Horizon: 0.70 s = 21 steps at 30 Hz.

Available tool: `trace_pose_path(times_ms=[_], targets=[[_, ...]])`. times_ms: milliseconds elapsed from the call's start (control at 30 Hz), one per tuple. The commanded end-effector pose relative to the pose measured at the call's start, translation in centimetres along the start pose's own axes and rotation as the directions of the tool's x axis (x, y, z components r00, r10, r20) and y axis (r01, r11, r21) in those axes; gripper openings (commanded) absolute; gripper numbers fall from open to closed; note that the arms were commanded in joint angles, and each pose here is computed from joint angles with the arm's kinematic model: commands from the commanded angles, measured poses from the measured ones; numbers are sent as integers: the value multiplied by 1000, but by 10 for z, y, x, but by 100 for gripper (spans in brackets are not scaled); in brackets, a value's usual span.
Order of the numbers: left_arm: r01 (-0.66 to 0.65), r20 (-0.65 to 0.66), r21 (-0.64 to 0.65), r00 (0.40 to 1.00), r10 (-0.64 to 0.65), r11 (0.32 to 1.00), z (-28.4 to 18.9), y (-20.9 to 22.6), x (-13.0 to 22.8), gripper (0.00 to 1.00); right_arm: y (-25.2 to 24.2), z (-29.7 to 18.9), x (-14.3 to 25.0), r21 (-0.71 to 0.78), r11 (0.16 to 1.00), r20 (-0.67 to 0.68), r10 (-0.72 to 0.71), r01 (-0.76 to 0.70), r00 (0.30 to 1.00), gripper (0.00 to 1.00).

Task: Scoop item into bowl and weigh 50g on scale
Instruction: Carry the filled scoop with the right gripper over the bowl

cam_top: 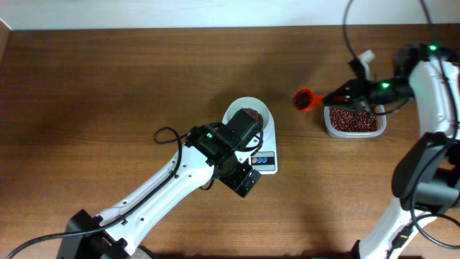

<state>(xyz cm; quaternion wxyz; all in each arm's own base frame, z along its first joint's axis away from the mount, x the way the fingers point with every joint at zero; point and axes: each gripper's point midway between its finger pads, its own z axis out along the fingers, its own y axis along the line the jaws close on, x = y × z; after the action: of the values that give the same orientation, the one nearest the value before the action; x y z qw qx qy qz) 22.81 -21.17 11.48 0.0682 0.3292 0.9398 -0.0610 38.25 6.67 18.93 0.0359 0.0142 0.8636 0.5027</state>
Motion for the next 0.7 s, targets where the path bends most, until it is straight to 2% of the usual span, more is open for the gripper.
trace_pose_path(times_ms=[0, 200, 333, 500, 667], targets=[[-16, 19, -7, 1000, 16, 1000, -5, 1, 1, 99, 28, 26, 1, -49, 995, -41, -91, 89, 995, 4], [-16, 19, -7, 1000, 16, 1000, -5, 1, 1, 99, 50, 71, 4, -52, 989, -106, -147, 142, 984, 4], [-16, 19, -7, 1000, 16, 1000, -5, 1, 1, 99, 62, 95, 6, -55, 970, -132, -241, 236, 961, 4], [-16, 19, -7, 1000, 16, 1000, -5, 1, 1, 99, 53, 113, 6, 55, 960, -166, -264, 276, 950, 4], [-15, 19, -7, 1000, 15, 1000, -5, 1, 1, 99, 63, 115, -1, 199, 904, -194, -343, 379, 919, 4]])
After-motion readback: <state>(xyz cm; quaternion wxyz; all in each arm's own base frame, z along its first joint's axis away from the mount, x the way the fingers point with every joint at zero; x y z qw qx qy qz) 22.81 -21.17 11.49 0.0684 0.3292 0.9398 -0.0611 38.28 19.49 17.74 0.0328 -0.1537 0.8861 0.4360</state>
